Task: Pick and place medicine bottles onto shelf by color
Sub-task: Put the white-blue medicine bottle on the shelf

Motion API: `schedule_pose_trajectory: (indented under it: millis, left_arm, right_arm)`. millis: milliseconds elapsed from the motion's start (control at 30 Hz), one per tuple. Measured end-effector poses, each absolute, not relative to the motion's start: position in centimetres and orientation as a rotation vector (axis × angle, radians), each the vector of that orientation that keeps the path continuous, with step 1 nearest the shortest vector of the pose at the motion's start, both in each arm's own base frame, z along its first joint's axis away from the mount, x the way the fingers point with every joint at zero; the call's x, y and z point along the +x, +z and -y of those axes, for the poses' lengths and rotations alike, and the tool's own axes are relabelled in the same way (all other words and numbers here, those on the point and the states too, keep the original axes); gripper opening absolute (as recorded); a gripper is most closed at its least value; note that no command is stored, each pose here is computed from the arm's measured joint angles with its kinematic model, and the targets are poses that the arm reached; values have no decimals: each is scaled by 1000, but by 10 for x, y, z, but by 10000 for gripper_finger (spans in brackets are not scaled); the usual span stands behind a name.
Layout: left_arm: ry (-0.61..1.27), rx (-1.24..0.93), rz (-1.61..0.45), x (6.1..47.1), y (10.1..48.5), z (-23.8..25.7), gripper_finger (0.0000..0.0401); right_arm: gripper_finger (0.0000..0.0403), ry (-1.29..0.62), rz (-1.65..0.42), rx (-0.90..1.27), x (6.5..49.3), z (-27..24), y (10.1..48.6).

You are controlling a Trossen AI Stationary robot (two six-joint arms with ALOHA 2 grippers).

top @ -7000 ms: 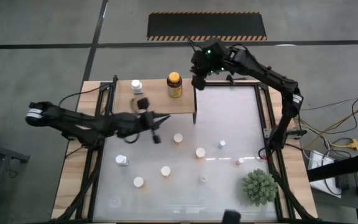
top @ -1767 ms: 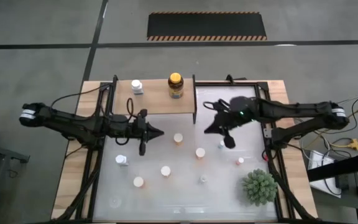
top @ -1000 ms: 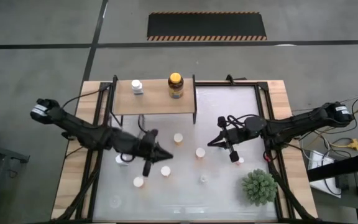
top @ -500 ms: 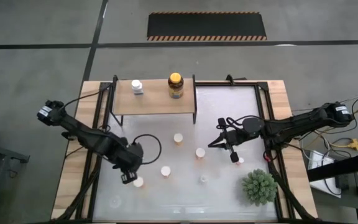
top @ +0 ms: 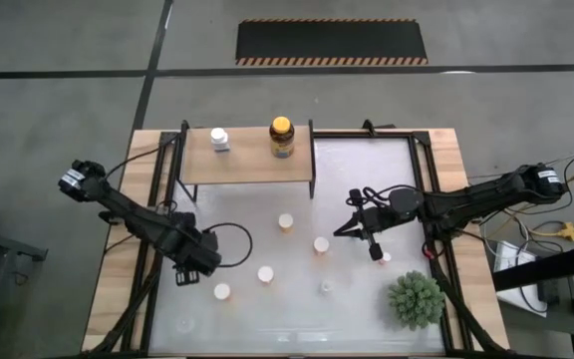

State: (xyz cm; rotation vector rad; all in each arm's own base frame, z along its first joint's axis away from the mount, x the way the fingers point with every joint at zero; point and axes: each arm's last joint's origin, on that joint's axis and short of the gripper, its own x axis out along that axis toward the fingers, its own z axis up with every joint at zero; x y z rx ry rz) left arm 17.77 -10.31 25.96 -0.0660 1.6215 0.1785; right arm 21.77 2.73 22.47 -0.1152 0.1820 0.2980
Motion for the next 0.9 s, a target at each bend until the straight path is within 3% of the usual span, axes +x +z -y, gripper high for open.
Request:
schedule_pose_trajectory:
  millis: [167,600,733,900]
  left_arm:
    - [148,28,-1670,171,243,99,247]
    - [91,-9,-1606,174,213,101,248]
    - [87,-11,-1601,174,214,102,220]
    - [84,-19,-1607,174,214,102,153]
  right_arm:
    - [9,292,-186,-85,218,-27,225]
    - [9,289,-192,-55,218,-27,224]
    - [9,287,-194,-42,218,-27,224]
    - [9,286,-196,-30,218,-27,224]
